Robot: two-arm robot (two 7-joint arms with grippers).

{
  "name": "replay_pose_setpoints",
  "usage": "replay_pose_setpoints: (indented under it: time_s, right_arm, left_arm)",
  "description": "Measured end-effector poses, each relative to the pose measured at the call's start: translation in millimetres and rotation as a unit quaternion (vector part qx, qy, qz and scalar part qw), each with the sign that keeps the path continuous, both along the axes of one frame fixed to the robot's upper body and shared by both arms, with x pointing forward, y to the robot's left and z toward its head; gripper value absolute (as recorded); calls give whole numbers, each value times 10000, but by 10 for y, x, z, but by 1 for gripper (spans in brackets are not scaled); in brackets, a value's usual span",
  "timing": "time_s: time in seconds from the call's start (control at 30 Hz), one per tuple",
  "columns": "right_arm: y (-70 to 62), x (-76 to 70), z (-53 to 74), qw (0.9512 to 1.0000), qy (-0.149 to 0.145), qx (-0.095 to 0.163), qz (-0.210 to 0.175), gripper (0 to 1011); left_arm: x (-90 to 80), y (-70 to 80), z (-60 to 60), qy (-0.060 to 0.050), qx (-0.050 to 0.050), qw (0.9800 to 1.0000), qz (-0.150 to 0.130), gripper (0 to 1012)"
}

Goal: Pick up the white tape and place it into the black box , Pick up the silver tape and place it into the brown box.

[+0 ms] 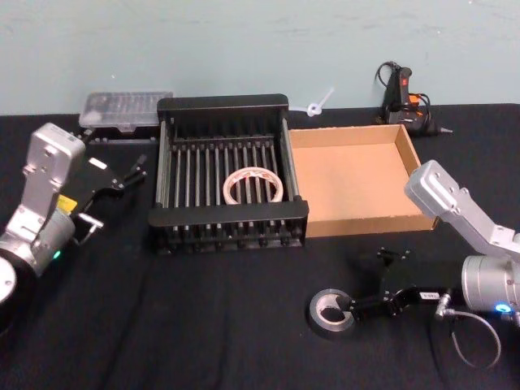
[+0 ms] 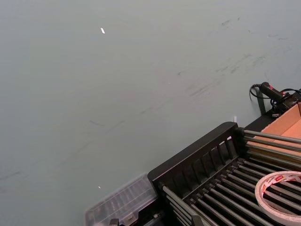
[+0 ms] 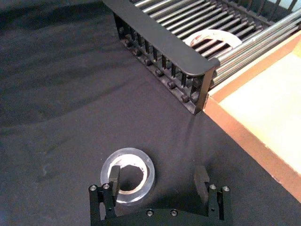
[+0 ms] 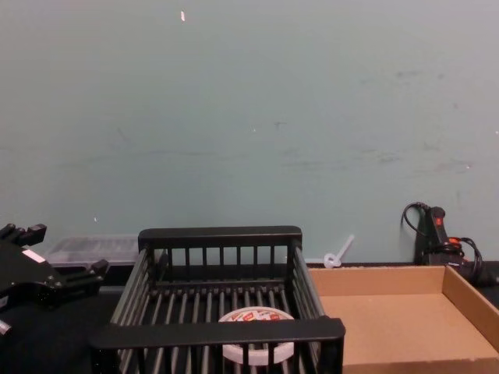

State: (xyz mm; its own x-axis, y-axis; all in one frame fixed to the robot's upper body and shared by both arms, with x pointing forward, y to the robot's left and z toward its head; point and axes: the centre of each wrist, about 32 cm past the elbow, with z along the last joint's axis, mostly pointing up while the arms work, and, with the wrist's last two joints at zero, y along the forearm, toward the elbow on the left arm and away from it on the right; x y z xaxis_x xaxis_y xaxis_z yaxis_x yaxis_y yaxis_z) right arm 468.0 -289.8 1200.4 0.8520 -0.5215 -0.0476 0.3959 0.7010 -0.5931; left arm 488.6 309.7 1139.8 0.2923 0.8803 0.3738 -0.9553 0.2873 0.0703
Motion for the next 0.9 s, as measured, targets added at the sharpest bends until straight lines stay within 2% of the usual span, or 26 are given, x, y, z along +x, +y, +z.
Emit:
replay_pose_setpoints:
  time_s: [0.9]
  right_arm:
    - [111, 109, -134, 9997, 128, -191, 69, 1000]
  left_arm:
    - [0, 0, 0, 0, 0, 10000, 0, 1001]
